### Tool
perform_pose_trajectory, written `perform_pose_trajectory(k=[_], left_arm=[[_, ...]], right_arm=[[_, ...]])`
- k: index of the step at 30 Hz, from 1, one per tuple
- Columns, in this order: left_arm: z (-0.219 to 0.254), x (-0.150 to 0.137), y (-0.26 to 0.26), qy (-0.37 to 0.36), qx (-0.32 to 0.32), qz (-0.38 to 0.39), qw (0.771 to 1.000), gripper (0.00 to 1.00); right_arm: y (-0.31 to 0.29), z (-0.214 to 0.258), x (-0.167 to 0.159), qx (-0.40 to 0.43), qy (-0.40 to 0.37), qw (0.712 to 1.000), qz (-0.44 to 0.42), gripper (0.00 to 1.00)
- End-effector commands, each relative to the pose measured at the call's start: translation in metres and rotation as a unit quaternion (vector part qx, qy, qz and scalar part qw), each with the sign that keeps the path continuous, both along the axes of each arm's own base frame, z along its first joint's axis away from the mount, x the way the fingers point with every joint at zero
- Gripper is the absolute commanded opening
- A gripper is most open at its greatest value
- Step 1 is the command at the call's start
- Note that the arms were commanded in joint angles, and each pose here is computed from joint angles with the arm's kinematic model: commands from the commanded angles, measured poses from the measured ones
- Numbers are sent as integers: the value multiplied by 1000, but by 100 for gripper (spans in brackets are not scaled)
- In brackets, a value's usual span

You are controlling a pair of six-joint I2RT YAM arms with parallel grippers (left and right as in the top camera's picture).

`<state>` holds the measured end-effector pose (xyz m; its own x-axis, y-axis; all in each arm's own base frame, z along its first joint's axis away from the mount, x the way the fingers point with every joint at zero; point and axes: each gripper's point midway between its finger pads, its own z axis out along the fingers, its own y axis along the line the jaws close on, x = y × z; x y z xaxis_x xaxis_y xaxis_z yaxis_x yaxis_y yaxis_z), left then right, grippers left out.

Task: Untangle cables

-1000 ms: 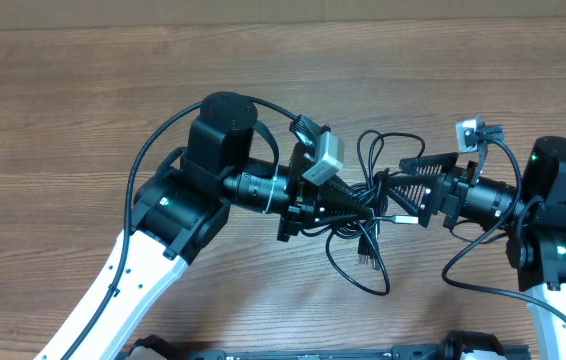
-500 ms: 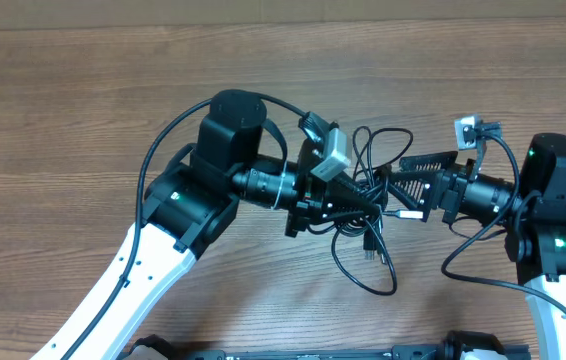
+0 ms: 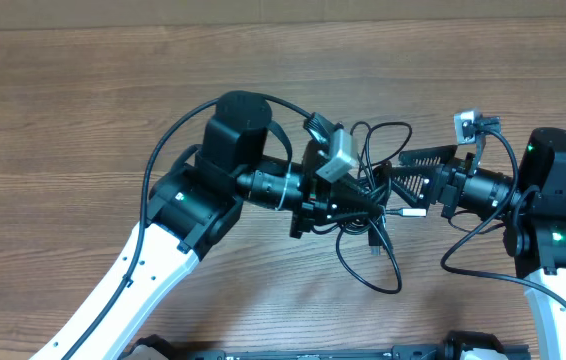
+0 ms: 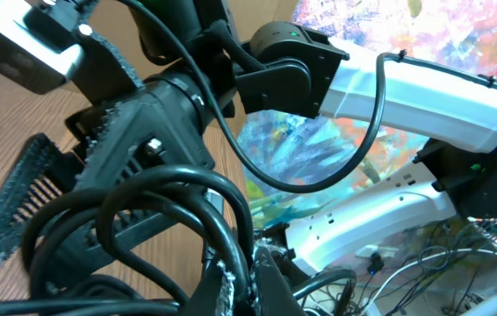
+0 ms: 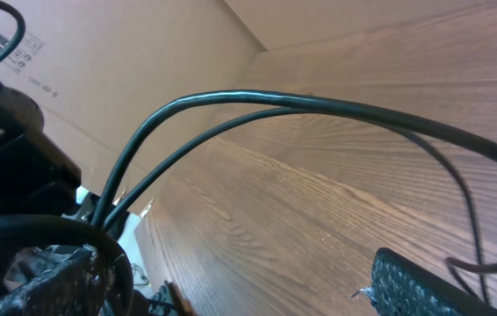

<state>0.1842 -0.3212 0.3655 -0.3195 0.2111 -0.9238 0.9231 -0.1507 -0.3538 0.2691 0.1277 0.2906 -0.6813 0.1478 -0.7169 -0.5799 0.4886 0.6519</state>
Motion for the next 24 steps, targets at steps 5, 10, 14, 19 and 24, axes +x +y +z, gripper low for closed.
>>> perform_pose_trajectory(k=[5, 10, 14, 19, 24], left_arm=[[13, -27, -4, -5, -20, -55, 998, 4], [13, -27, -4, -5, -20, -55, 998, 4], [12, -25, -3, -3, -18, -53, 998, 4], [9, -14, 4, 8, -12, -34, 999, 4], [10, -5, 14, 32, -11, -24, 999, 4]], right_arm=[[-18, -14, 23, -50, 4, 996, -72, 91], [-21, -16, 25, -57, 5, 995, -82, 91], [-21, -19, 23, -56, 15, 995, -81, 88], [-20, -26, 16, -56, 41, 994, -80, 86], [-19, -20, 5, -53, 39, 995, -78, 86]])
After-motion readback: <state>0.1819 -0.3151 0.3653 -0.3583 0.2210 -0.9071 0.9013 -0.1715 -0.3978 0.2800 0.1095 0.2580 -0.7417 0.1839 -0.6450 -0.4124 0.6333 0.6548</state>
